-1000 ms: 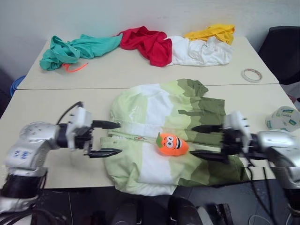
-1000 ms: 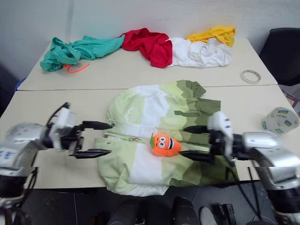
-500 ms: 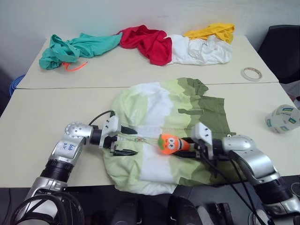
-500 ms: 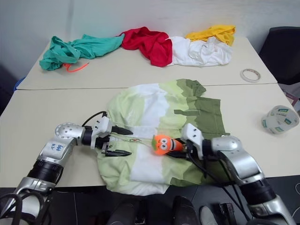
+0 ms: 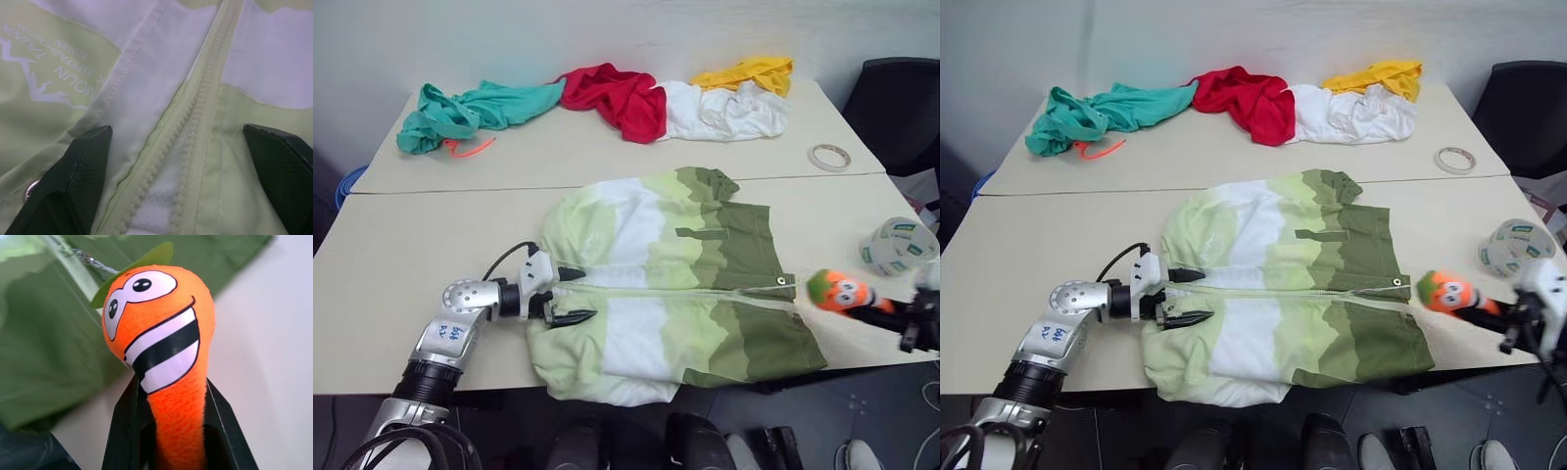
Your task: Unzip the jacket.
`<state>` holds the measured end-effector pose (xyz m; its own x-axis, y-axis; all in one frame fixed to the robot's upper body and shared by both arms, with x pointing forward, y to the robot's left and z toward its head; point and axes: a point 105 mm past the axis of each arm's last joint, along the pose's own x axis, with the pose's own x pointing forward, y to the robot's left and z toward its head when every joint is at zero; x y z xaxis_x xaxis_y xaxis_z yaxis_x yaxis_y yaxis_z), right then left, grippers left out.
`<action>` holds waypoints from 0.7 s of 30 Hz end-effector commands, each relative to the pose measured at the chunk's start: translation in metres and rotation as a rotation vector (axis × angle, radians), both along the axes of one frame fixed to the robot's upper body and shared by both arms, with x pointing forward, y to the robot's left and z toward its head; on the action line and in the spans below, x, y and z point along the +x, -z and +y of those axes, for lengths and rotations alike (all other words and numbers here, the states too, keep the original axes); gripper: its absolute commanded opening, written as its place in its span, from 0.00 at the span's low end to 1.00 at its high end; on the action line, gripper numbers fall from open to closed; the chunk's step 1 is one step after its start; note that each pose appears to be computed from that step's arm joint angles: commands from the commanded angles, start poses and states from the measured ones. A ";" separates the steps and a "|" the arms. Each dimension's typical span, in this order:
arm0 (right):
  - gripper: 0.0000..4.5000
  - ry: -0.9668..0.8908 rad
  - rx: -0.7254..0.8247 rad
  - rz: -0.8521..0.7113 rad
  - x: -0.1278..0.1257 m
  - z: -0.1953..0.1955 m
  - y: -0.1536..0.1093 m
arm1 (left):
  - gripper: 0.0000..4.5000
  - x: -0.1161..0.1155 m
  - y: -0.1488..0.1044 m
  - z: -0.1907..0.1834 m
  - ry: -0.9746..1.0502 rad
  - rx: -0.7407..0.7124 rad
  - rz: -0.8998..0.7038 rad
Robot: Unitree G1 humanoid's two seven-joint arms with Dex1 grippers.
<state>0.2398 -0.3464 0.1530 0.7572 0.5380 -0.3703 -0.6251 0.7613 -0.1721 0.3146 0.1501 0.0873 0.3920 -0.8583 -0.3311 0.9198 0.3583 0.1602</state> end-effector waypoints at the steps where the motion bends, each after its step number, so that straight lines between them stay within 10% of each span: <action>1: 0.03 0.108 -0.044 -0.070 -0.003 -0.028 -0.014 | 1.00 0.001 0.040 0.029 -0.162 0.082 0.161; 21: 0.03 0.369 -0.242 -0.236 0.023 -0.081 -0.063 | 1.00 0.009 0.057 0.058 -0.282 0.173 0.188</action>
